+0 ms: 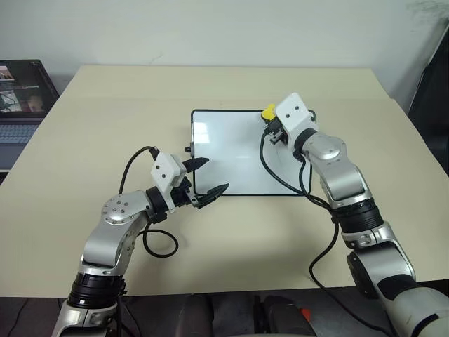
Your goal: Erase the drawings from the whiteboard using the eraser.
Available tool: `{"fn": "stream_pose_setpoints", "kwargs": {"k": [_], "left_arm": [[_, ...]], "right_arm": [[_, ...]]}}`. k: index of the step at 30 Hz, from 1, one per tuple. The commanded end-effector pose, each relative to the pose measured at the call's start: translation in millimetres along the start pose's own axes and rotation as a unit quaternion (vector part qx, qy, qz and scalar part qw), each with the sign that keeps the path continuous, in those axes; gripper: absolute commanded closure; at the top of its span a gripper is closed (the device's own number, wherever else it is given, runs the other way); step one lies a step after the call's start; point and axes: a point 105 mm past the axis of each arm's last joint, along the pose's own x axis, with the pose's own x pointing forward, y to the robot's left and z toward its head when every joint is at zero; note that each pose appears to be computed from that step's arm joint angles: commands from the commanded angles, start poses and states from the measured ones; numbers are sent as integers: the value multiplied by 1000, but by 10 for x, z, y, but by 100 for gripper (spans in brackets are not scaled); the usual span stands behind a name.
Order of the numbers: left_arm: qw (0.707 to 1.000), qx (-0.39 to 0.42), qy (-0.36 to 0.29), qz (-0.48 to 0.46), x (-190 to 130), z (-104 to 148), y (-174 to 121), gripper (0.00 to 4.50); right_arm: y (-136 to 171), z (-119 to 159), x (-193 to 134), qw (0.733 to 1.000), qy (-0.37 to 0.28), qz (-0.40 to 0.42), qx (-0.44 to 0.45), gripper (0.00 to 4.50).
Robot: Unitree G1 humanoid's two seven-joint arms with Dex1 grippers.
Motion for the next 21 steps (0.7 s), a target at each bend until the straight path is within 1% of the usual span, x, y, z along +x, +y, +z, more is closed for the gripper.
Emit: {"fn": "stream_pose_setpoints", "kwargs": {"k": [1, 4, 8, 10, 13, 16, 19, 21], "left_arm": [[1000, 20, -14, 8, -38, 108, 29, 0], [1000, 19, -14, 8, -40, 108, 29, 0], [1000, 19, -14, 8, -42, 110, 27, 0], [1000, 19, -14, 7, -38, 110, 28, 0], [1000, 20, -14, 7, -36, 110, 28, 0], [1000, 19, -15, 5, -32, 113, 27, 0], [1000, 19, -15, 6, -34, 116, 31, 0], [1000, 19, -15, 6, -38, 116, 31, 0]], "right_arm": [[39, -400, -60, 999, 52, -2, 1, 322], [161, -683, -136, 996, 89, 15, 8, 322], [294, -923, -220, 992, 118, 30, 10, 322], [403, -1107, -293, 989, 144, 42, 9, 322], [502, -1258, -368, 985, 166, 51, 10, 322], [639, -1522, -510, 976, 206, 67, 13, 322], [710, -1670, -631, 971, 227, 78, 13, 322], [734, -1695, -688, 970, 230, 83, 13, 322]]}}
